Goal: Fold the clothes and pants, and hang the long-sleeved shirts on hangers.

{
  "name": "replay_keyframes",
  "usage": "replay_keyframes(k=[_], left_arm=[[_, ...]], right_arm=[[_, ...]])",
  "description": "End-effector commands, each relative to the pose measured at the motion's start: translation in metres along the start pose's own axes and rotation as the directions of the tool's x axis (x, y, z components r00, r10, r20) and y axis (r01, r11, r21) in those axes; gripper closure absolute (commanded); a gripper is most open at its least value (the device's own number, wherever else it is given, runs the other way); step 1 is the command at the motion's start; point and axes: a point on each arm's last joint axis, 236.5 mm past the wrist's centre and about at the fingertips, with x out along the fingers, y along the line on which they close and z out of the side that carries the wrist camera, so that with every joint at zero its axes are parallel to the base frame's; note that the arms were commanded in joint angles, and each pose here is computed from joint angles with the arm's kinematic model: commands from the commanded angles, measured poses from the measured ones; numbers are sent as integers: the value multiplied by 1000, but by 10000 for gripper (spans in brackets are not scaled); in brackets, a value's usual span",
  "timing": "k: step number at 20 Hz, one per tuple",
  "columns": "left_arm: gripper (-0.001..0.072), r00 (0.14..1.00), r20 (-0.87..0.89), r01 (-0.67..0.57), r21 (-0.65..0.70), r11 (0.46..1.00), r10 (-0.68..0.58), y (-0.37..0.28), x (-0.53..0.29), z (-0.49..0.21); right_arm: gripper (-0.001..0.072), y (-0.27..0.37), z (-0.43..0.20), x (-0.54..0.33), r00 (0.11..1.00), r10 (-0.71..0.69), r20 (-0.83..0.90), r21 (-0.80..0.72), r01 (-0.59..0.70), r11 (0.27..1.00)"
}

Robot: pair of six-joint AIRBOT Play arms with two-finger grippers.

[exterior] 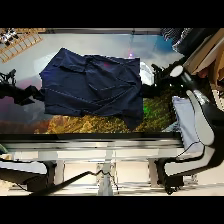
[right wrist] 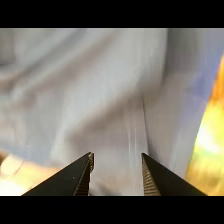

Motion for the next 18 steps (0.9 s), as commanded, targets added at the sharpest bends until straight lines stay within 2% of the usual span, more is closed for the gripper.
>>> replay_keyframes(k=[1, 2, 3, 7, 10, 11, 12, 15, 18], left_arm=[[45, 996, -76, 56, 55, 997, -52, -5, 14, -29], [45, 996, -61, 73, 56, 996, -70, -7, 20, -29], [45, 997, -41, 67, 50, 996, -65, -5, 23, -26], [49, 993, 26, 113, 95, 989, -116, -18, 24, -10], [70, 994, 2, 111, 99, 989, -112, -18, 31, -14], [83, 993, -8, 115, 95, 989, -115, -18, 34, -16], [132, 993, -13, 116, 96, 989, -115, -18, 36, -16], [134, 993, -14, 116, 96, 989, -115, -18, 36, -16], [169, 993, -14, 116, 99, 988, -115, -18, 36, -17]], right_arm=[[324, -4, -63, -2, 998, 37, -40, 79, -34, 996], [261, -6, -76, -1, 999, 48, -25, 116, -45, 992], [255, -7, -87, 0, 997, 72, -15, 157, -68, 985], [275, -3, -92, 10, 991, 128, 30, 172, -132, 976], [279, -10, -78, 21, 993, 91, 73, 171, -102, 980], [308, -13, -76, 24, 993, 83, 78, 177, -96, 979], [310, -18, -72, 26, 993, 68, 92, 180, -84, 980], [310, -26, -58, 26, 989, 39, 144, 184, -65, 981], [310, -28, -55, 26, 987, 30, 157, 173, -58, 983]])
